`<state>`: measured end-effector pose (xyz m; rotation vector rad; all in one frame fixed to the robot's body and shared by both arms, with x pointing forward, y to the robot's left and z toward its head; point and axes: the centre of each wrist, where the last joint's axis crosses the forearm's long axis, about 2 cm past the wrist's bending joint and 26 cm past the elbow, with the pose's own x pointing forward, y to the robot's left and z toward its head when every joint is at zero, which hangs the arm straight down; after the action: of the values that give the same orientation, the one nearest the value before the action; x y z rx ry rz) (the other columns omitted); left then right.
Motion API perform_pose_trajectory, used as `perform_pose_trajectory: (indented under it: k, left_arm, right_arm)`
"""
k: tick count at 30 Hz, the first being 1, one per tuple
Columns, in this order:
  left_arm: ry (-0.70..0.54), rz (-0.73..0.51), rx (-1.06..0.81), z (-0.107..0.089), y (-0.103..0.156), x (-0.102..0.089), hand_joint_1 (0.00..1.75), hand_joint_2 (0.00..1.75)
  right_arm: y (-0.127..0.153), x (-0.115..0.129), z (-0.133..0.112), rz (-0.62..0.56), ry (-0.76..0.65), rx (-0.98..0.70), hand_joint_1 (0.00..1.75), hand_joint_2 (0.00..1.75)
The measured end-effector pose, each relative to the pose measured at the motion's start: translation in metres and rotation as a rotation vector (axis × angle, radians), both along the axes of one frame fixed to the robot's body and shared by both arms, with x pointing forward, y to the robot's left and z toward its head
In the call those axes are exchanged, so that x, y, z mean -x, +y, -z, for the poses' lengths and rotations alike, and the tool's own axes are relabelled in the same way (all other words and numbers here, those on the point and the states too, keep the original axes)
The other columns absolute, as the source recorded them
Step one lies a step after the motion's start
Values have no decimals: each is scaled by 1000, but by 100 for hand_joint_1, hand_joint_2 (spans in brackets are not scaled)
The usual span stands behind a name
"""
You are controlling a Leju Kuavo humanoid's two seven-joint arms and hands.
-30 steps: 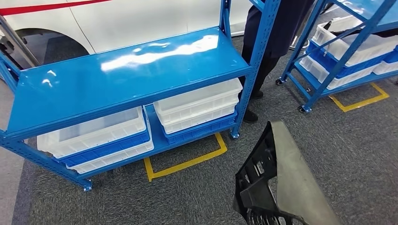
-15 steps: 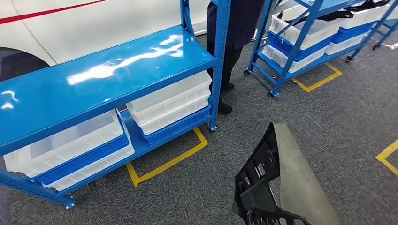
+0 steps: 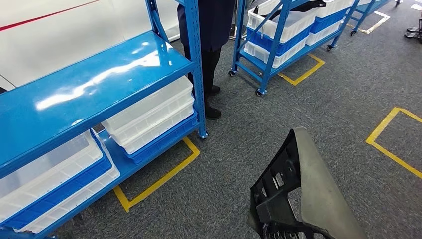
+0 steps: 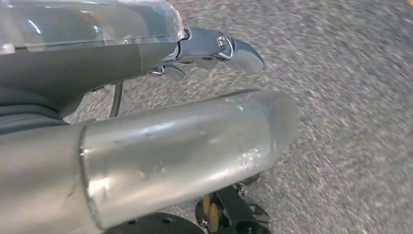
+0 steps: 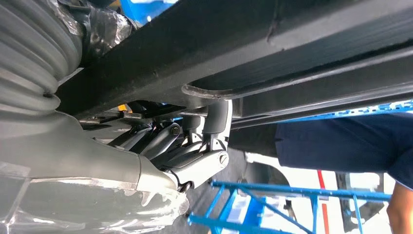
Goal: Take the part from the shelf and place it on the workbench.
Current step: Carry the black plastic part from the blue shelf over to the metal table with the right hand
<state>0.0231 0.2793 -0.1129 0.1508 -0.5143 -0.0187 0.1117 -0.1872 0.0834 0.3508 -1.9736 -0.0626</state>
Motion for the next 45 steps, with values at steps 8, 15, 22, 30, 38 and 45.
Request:
perform_pose_trajectory:
  k: [8, 15, 22, 30, 38, 45]
  left_arm:
    - [-3, 10, 3, 0, 0, -1, 0, 0]
    - [-12, 12, 2, 0, 0, -3, 0, 0]
    - [-16, 23, 5, 0, 0, -5, 0, 0]
    - [-8, 25, 6, 0, 1, -2, 0, 0]
    - [-7, 25, 9, 0, 1, -2, 0, 0]
    - [-5, 23, 19, 0, 2, -4, 0, 0]
  right_arm:
    - [-2, -1, -1, 7, -5, 13, 175, 175]
    - [-4, -1, -2, 23, -5, 18, 175, 175]
    - [-7, -2, -5, 45, -14, 13, 175, 175]
    - [-8, -3, -5, 54, -13, 13, 175, 175]
    - [-9, -3, -5, 57, -13, 15, 175, 175]
    - [-10, -3, -5, 61, -11, 26, 175, 175]
